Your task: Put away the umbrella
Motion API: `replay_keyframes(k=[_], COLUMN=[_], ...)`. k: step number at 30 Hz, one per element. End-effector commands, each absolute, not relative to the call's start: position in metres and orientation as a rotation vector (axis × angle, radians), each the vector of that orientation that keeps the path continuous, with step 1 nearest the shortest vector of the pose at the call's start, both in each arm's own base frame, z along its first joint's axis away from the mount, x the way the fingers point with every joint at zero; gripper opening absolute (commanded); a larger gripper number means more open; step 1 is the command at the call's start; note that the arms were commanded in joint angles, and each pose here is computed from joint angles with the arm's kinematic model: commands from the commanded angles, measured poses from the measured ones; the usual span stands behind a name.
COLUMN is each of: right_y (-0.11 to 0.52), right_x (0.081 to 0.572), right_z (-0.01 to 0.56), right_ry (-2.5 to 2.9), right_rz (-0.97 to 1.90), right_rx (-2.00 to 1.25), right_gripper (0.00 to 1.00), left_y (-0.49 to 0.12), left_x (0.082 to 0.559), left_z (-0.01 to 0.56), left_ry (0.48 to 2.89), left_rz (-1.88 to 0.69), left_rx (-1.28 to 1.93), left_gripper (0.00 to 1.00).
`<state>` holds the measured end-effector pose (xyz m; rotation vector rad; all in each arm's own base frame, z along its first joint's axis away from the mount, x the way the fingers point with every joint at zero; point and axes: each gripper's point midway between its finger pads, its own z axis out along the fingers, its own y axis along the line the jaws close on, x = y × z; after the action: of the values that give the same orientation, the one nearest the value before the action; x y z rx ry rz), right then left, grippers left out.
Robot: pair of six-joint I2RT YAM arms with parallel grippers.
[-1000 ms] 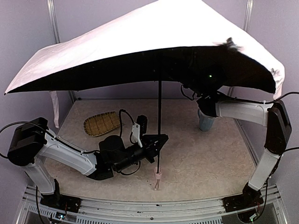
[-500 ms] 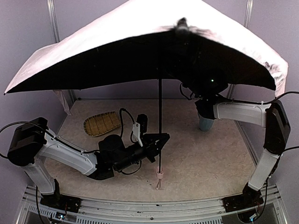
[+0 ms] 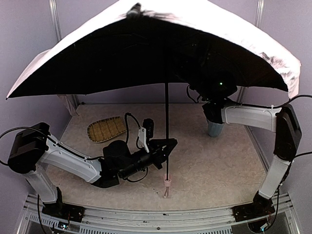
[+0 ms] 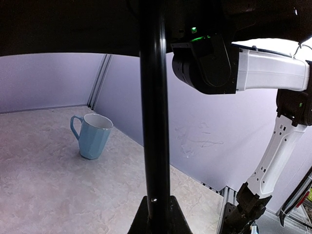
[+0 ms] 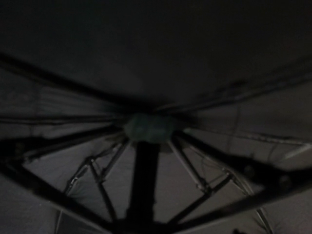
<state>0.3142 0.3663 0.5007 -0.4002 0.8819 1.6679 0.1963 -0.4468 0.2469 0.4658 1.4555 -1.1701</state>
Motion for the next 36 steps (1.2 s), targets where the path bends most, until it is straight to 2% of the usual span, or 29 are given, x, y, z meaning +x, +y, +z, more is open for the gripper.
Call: replay_keyframes(k=[1,5,10,13,19,24,25,27,28,30,34,36], right_y=[0.375,0.377,0.378,0.378,0.379,0.378,0.379,0.379,0.379,0.38,0.379,0.377], right_x=[0.314,0.317,0.319,0.319,0.321,0.322,0.323,0.322,0.322,0.322,0.322,0.322], right_z=[0.502,0.503,0.501,0.501,0.498,0.496,0.496,0.496,0.495,0.494,0.494,0.493], right_ry=[0.883,0.9,0.906,0.907,0.932,0.952,0.957,0.956,0.957,0.962,0.959,0.961], right_rz=[1.691,1.672,1.67,1.662,1.629,1.6,1.6,1.605,1.611,1.616,1.618,1.614], right_rx=[-0.406,-0.403,-0.401,-0.4,-0.403,-0.407,-0.406,-0.41,-0.41,-0.406,-0.405,-0.39], right_gripper=[0.62,0.55,0.38,0.23,0.05,0.03,0.08,0.34,0.43,0.49,0.43,0.29], left_y=[-0.45,-0.451,-0.452,-0.452,-0.445,-0.439,-0.439,-0.439,-0.439,-0.439,-0.439,-0.439], left_x=[0.191,0.191,0.191,0.191,0.194,0.195,0.195,0.195,0.195,0.195,0.195,0.194], left_z=[0.275,0.272,0.273,0.272,0.272,0.276,0.276,0.276,0.277,0.277,0.277,0.277], left_ry=[1.366,1.374,1.371,1.372,1.379,1.37,1.37,1.37,1.368,1.369,1.37,1.37], left_rz=[-1.199,-1.196,-1.18,-1.179,-1.151,-1.133,-1.132,-1.134,-1.134,-1.133,-1.134,-1.134], left_rx=[0.467,0.469,0.478,0.477,0.453,0.443,0.444,0.443,0.442,0.44,0.443,0.444], left_gripper=[0.0,0.0,0.0,0.0,0.0,0.0,0.0,0.0,0.0,0.0,0.0,0.0])
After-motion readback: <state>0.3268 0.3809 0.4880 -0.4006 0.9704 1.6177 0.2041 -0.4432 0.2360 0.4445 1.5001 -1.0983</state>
